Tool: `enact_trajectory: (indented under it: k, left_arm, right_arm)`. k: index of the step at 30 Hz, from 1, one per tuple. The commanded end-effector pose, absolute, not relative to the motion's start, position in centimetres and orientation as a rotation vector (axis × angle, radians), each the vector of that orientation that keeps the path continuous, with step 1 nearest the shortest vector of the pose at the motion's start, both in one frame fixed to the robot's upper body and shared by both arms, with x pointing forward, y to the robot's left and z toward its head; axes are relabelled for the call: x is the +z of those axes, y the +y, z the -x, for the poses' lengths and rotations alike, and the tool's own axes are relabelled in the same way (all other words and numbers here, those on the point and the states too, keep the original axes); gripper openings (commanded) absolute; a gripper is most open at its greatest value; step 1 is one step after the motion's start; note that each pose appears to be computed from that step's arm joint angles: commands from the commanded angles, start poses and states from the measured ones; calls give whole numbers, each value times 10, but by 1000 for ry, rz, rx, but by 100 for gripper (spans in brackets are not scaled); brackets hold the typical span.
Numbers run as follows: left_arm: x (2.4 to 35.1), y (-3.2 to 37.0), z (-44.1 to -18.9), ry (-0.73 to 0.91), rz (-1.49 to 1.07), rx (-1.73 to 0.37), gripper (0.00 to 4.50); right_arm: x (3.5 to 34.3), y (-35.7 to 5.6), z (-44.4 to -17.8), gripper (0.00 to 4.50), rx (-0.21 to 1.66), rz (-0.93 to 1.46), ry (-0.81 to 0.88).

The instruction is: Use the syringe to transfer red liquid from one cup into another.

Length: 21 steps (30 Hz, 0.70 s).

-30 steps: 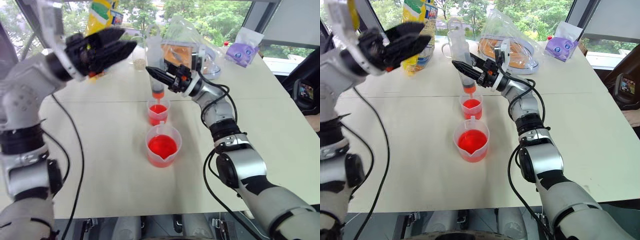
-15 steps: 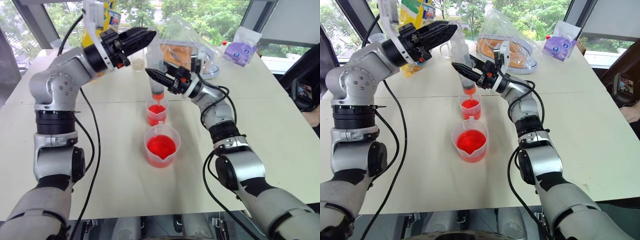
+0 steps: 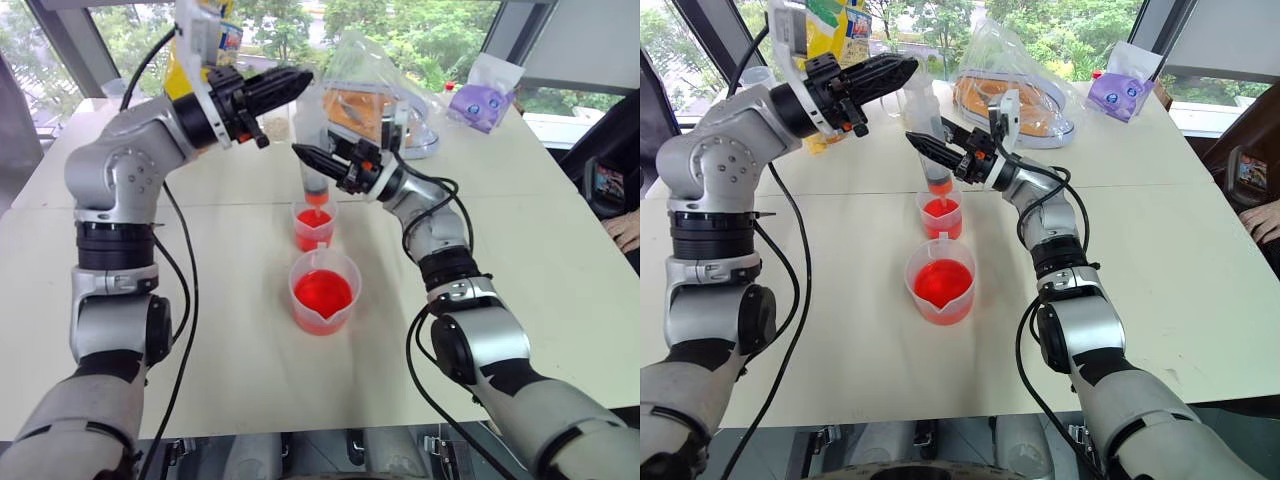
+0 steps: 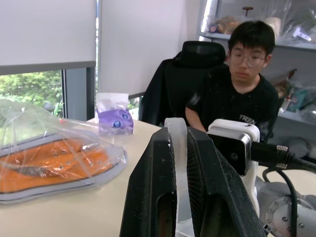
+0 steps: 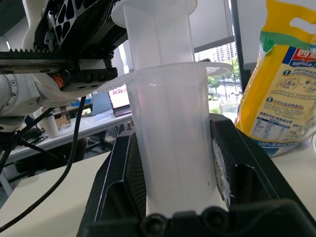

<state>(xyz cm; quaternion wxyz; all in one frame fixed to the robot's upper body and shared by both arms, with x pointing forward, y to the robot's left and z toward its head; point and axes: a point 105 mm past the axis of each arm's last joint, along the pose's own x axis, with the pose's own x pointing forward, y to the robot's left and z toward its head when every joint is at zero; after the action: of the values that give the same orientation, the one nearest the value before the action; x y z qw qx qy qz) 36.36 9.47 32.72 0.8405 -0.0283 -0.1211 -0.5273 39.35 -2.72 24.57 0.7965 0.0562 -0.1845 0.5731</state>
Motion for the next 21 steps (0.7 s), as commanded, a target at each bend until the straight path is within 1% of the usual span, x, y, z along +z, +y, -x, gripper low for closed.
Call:
enact_trajectory:
  k: [1, 14, 21]
  left_arm:
    - [315, 89, -362, -224, 8, -1142, 9]
    - [297, 86, -360, -191, 1, -1162, 9]
    - [290, 83, -359, -176, 0, -1167, 9]
  right_arm:
    - [286, -26, -384, 141, 1247, -105, -540]
    - [310, -31, -382, 141, 1236, -121, -590]
    - [317, -34, -383, 141, 1227, -123, -604]
